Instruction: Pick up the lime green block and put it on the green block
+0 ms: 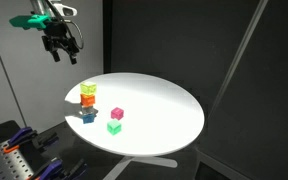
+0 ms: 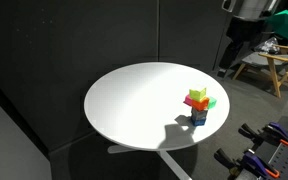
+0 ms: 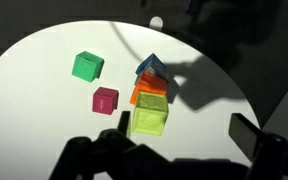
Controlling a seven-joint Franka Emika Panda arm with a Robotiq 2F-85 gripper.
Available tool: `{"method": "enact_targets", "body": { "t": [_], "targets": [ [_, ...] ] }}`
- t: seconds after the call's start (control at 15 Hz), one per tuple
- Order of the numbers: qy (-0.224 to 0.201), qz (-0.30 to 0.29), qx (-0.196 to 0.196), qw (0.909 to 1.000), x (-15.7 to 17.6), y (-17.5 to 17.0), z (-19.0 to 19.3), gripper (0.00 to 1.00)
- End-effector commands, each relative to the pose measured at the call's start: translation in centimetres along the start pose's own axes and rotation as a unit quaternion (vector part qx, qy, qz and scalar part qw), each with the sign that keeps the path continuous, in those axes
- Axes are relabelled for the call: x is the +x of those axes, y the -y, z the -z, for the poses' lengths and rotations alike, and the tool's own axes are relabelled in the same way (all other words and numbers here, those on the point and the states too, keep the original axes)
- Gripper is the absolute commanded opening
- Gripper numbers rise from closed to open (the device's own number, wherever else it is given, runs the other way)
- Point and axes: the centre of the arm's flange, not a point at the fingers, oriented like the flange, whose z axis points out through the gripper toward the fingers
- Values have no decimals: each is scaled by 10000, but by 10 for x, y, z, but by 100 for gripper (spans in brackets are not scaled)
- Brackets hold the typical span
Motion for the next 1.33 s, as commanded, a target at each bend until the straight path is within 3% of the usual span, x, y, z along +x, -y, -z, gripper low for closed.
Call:
{"method": "enact_targets", "body": {
  "t": [0.0, 0.6, 1.27],
  "targets": [
    [0, 0, 0, 10000, 0, 0, 0, 100],
    [-38, -93, 75, 9999, 10, -2, 2, 100],
    [-274, -777, 666, 9944, 53, -34, 23, 100]
  ]
}}
